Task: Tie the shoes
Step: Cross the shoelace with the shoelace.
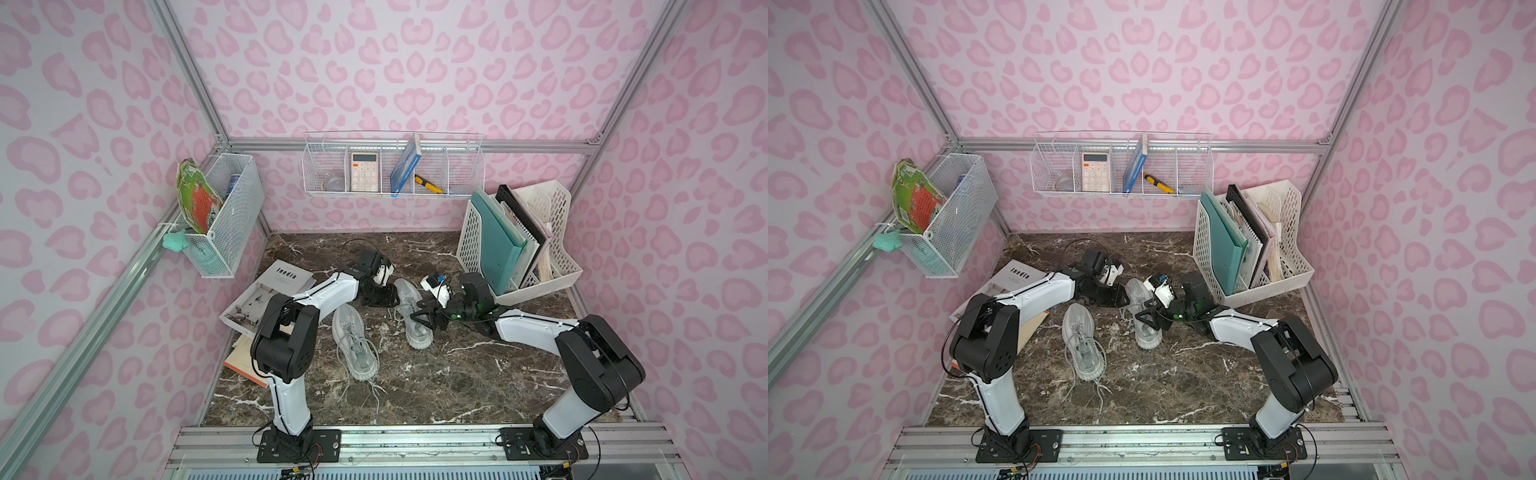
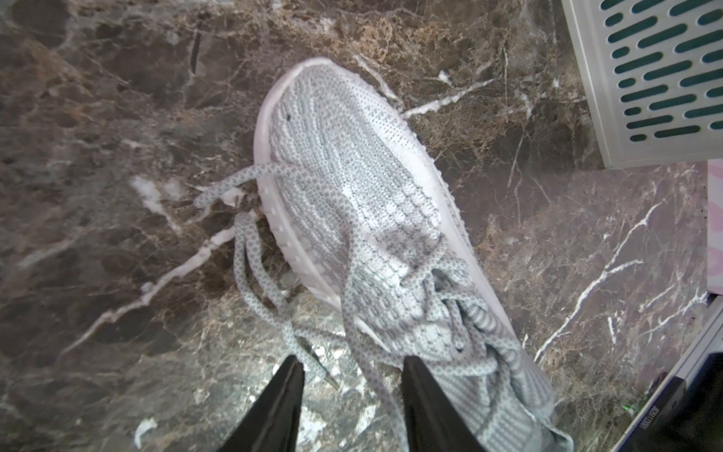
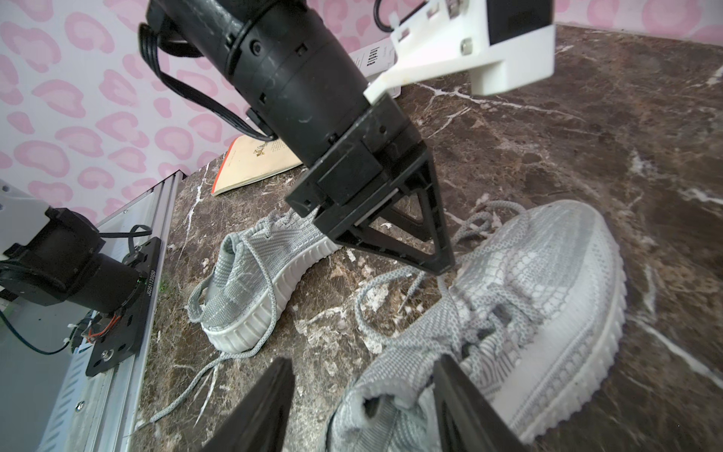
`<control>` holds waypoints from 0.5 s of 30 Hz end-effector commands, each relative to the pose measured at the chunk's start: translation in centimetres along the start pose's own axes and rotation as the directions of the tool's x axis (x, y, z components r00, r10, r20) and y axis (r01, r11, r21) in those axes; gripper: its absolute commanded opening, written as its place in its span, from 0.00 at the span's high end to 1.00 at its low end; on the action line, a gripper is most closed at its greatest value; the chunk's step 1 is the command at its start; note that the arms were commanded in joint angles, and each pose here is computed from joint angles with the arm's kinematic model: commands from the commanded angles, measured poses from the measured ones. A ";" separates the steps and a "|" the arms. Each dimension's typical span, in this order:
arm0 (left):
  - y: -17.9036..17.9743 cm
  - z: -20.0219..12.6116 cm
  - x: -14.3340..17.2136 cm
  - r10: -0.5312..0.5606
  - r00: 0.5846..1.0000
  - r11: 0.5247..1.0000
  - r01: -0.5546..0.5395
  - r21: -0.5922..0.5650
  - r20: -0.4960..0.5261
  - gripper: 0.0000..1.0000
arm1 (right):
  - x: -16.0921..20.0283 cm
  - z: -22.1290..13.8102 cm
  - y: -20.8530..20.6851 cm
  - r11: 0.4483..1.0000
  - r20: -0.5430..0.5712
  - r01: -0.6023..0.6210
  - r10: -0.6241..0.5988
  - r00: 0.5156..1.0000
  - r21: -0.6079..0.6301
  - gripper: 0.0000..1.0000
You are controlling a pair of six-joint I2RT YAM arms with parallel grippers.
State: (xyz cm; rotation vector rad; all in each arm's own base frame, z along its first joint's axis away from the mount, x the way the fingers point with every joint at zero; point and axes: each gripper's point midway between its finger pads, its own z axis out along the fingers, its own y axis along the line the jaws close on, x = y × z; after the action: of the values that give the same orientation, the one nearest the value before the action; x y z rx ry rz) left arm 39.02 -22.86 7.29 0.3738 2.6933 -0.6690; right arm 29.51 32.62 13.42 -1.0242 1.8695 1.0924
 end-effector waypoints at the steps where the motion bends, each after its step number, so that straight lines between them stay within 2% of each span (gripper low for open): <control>1: -0.3 0.1 0.5 0.070 0.997 0.997 -0.070 0.022 -0.022 0.52 | -0.1 0.0 -0.1 1.000 0.009 0.004 -0.004 1.000 -0.001 0.40; 9: -0.7 0.0 1.1 0.144 0.988 0.989 -0.142 0.048 -0.052 0.47 | 0.1 0.1 -0.2 1.000 0.002 -0.004 0.004 1.000 -0.002 0.40; 15: -0.7 -0.1 1.4 0.211 0.975 0.977 -0.208 0.046 -0.071 0.50 | 0.5 0.4 -0.3 1.000 -0.007 -0.014 0.014 1.000 -0.009 0.40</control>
State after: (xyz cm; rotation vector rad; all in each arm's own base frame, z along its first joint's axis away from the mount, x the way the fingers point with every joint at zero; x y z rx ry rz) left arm 38.18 -23.25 7.46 0.6100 2.6567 -0.6591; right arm 29.62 32.52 12.48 -1.0208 1.8954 1.0945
